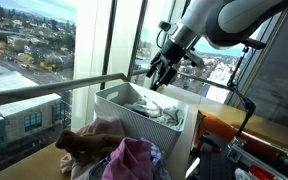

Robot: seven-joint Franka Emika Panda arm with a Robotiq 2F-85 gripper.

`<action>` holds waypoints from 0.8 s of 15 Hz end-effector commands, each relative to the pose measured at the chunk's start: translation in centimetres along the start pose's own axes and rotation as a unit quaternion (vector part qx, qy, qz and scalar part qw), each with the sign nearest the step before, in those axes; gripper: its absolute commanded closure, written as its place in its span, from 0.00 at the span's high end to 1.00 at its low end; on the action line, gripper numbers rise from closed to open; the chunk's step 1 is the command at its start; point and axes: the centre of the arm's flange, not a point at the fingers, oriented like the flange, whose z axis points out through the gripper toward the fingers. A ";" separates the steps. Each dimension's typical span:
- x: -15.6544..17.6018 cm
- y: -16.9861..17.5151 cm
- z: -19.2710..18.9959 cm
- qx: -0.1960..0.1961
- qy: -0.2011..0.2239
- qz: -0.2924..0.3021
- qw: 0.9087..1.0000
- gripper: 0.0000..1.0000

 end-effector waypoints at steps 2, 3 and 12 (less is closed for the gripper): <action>-4.0 6.3 2.2 -0.024 -0.003 0.020 1.000 1.00; -4.5 6.9 3.3 -0.027 -0.006 0.023 0.999 1.00; -5.2 9.8 20.3 -0.037 -0.048 -0.004 0.998 1.00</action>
